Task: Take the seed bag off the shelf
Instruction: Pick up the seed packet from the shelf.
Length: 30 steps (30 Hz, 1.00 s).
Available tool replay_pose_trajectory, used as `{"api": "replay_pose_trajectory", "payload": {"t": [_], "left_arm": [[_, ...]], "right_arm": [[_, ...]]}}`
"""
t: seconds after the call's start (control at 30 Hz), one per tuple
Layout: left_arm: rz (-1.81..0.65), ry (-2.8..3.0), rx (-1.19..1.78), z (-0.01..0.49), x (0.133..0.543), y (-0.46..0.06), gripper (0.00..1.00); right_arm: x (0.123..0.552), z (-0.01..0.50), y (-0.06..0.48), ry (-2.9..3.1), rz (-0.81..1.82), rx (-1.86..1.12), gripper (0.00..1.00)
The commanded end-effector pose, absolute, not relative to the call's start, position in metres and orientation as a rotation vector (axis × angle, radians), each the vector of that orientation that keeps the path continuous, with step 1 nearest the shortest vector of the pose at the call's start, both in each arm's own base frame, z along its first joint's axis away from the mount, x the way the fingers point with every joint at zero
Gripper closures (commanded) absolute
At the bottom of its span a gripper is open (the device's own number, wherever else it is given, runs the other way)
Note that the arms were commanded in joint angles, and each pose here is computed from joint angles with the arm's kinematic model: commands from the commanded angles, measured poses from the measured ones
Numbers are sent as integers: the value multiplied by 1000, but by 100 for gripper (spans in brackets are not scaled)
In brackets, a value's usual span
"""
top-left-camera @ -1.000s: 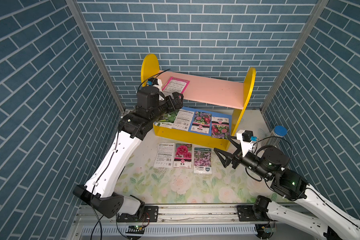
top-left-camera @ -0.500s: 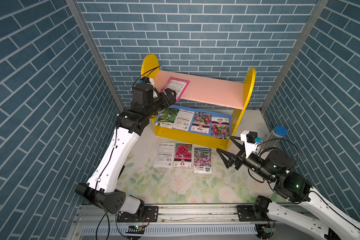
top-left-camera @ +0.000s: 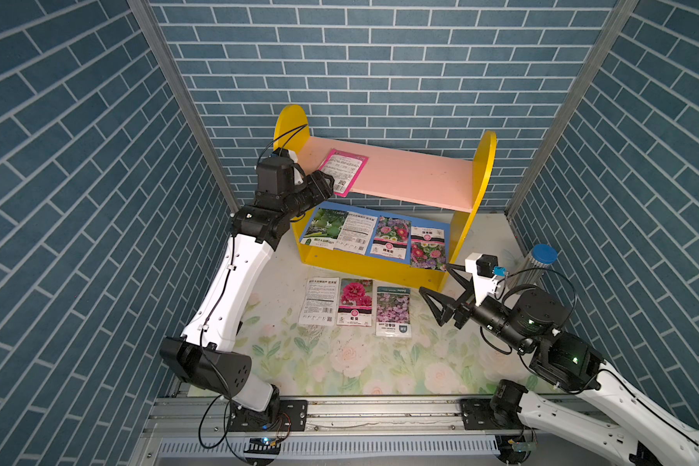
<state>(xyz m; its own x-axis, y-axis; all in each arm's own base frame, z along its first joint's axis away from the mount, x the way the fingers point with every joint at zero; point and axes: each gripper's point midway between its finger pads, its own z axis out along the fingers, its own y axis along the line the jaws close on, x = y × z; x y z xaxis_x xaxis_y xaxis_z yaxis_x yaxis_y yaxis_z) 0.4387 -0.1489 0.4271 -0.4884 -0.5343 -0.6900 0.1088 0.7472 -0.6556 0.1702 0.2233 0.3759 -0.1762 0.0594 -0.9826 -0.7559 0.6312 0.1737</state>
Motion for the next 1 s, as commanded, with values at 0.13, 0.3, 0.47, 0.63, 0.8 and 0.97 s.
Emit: {"api": "replay_pose_trajectory", "payload": {"t": [0.13,0.3,0.47,0.63,0.8,0.97], "left_arm": [[-850,1884,-284,447,442,-149,52],[-852,1878,-269,449,440,-147,65],[-872,1867,-247,451,439,-147,78],[-942,1814,-176,466,431,-155,95],[-1012,1781,-107,476,421,-165,100],[-1075,1752,-8,484,412,-178,100]], "right_arm": [[173,375,224,1614,796,-583,0],[173,374,226,1619,800,-585,0],[175,374,229,1621,810,-580,0],[169,382,240,1584,904,-588,0],[164,387,245,1554,979,-579,0],[167,386,244,1550,993,-538,1]]}}
